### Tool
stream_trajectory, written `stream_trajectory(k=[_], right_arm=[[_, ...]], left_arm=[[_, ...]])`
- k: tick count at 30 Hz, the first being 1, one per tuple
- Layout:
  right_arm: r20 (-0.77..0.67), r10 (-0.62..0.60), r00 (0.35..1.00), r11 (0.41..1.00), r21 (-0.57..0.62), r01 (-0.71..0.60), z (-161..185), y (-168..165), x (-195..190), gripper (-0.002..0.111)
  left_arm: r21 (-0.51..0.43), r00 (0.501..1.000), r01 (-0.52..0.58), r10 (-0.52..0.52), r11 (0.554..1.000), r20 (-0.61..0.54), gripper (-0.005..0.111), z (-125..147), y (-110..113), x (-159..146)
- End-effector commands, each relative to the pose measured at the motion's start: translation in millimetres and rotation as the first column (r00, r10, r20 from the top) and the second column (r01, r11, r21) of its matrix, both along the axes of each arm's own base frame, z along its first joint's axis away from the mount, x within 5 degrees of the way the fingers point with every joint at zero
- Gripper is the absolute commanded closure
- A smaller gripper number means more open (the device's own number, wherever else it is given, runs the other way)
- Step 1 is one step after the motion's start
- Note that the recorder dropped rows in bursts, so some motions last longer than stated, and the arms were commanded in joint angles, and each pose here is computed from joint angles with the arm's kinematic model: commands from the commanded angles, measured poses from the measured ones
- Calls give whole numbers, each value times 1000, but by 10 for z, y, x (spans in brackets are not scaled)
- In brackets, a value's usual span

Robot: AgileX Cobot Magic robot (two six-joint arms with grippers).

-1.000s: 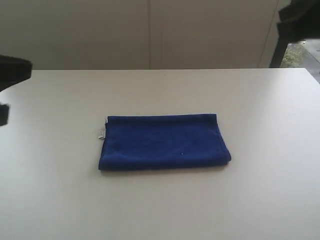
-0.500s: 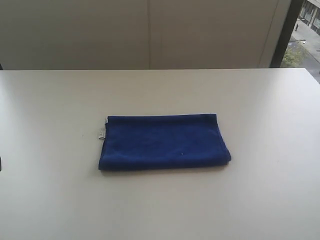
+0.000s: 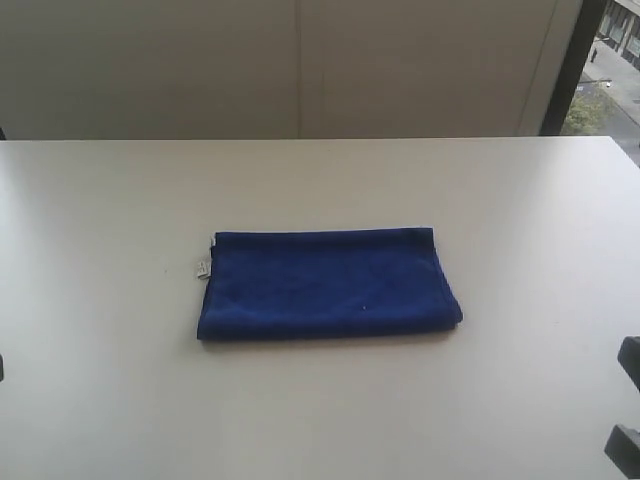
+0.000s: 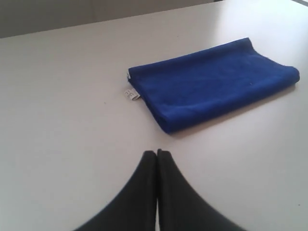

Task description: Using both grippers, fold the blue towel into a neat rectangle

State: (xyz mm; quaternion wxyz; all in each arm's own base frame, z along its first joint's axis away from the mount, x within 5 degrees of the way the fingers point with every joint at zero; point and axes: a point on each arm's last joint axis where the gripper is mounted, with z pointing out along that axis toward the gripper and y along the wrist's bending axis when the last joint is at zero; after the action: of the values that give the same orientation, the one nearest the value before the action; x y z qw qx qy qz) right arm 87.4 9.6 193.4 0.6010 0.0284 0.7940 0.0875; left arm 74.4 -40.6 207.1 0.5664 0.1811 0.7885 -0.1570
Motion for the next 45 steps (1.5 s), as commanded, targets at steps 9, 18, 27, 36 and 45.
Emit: stream_trajectory(k=[9,18,27,36,45], right_arm=[[-3,4,1000,1000,-31,-4,-57,-6,-16,108],[-5,-2,1000,1000,-11,2,-57,-6,-16,108],[-5,-1,1000,1000,-14,1,-57,-6,-16,108],[-5,-1,1000,1000,-14,1,-57,-6,-16,108],[83,-56,995,998,1,56,-2,-56,-186,108]], left_arm=[[9,997,-70,70,997,-29,107,-324,73,-24],[-73,992,-95,88,993,-96,107,-339,64,-35],[-83,991,-100,91,992,-101,107,-339,64,-35],[-83,991,-100,91,992,-101,107,-339,64,-35],[-83,991,-100,91,992,-101,107,-339,64,-35]])
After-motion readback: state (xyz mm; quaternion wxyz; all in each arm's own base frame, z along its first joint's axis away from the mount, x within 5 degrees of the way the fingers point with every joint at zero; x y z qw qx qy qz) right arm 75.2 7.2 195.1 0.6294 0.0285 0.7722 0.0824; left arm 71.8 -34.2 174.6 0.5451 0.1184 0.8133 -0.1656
